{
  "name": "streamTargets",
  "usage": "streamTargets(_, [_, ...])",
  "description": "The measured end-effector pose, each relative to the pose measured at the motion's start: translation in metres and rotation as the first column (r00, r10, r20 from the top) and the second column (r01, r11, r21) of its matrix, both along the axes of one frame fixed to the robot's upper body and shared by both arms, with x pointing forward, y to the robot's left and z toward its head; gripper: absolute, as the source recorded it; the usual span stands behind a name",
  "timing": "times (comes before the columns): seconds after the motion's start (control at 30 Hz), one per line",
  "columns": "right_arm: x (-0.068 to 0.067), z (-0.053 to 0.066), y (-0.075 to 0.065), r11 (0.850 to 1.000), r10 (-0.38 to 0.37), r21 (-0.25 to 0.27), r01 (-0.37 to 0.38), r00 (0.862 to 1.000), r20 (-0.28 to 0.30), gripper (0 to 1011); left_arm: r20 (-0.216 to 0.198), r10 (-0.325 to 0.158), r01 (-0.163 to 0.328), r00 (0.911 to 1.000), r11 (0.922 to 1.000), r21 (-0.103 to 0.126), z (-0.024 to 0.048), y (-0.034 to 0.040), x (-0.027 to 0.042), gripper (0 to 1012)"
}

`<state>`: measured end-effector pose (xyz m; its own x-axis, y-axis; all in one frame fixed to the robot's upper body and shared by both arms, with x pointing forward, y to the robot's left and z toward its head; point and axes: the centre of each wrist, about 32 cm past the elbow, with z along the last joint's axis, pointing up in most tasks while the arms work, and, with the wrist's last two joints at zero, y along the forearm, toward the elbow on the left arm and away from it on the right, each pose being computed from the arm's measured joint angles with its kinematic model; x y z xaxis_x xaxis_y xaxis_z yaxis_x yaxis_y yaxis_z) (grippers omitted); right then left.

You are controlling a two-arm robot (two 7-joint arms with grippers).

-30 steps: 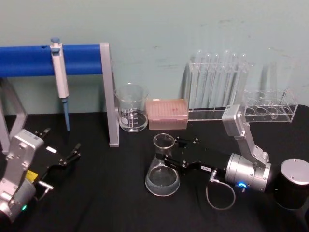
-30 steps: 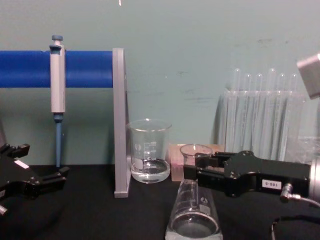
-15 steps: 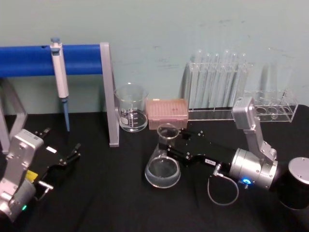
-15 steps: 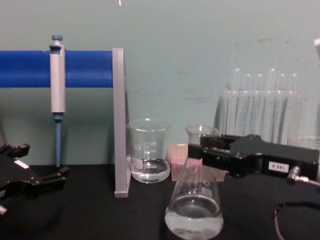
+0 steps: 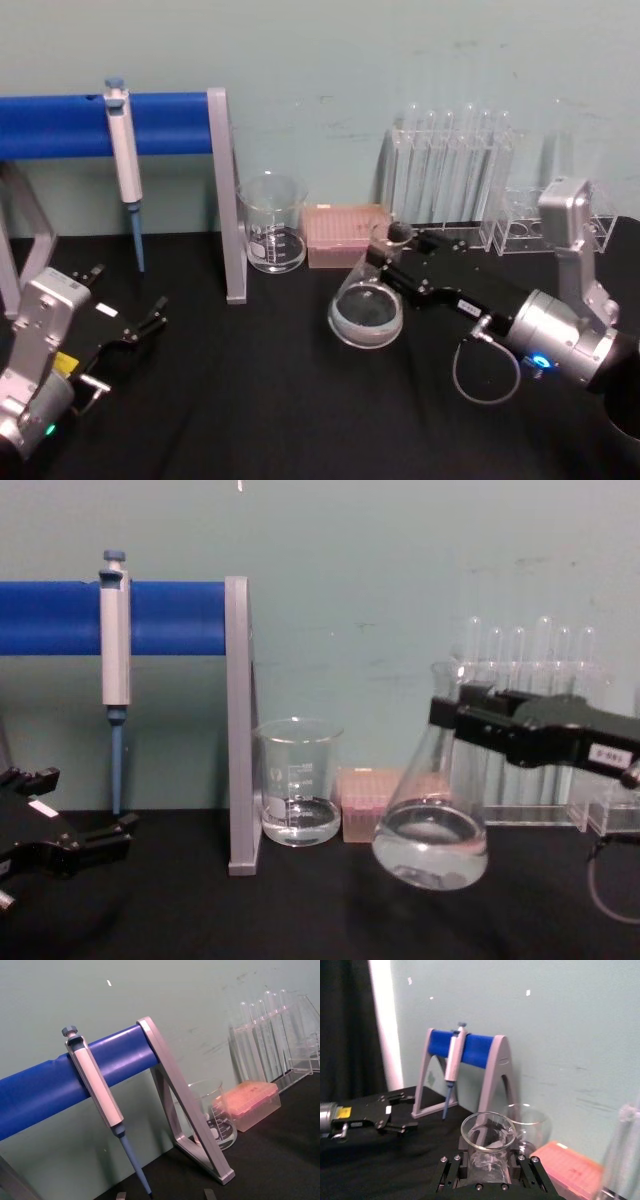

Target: Grasp the erlenmeyer flask with one hand, shake it three times, then place it back.

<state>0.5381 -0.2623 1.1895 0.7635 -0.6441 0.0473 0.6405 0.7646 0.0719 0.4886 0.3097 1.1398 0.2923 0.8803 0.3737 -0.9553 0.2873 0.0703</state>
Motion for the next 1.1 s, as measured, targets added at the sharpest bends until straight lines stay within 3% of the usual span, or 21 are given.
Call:
streamTargets(0.33, [-0.018, 0.012, -0.008, 0.994, -0.107, 0.017, 0.107, 0.994, -0.014, 453, 0.0, 0.0, 0.0, 1.0, 1.0, 0.0, 0.0, 0.0, 0.0, 1001])
streamTargets(0.6, [-0.031, 0.018, -0.011, 0.984, -0.179, -0.008, 0.179, 0.984, 0.001, 453, 0.0, 0.0, 0.0, 1.0, 1.0, 0.0, 0.0, 0.0, 0.0, 1001])
streamTargets(1.1, [-0.044, 0.018, -0.011, 0.971, -0.234, -0.036, 0.235, 0.971, 0.041, 453, 0.0, 0.0, 0.0, 1.0, 1.0, 0.0, 0.0, 0.0, 0.0, 1001])
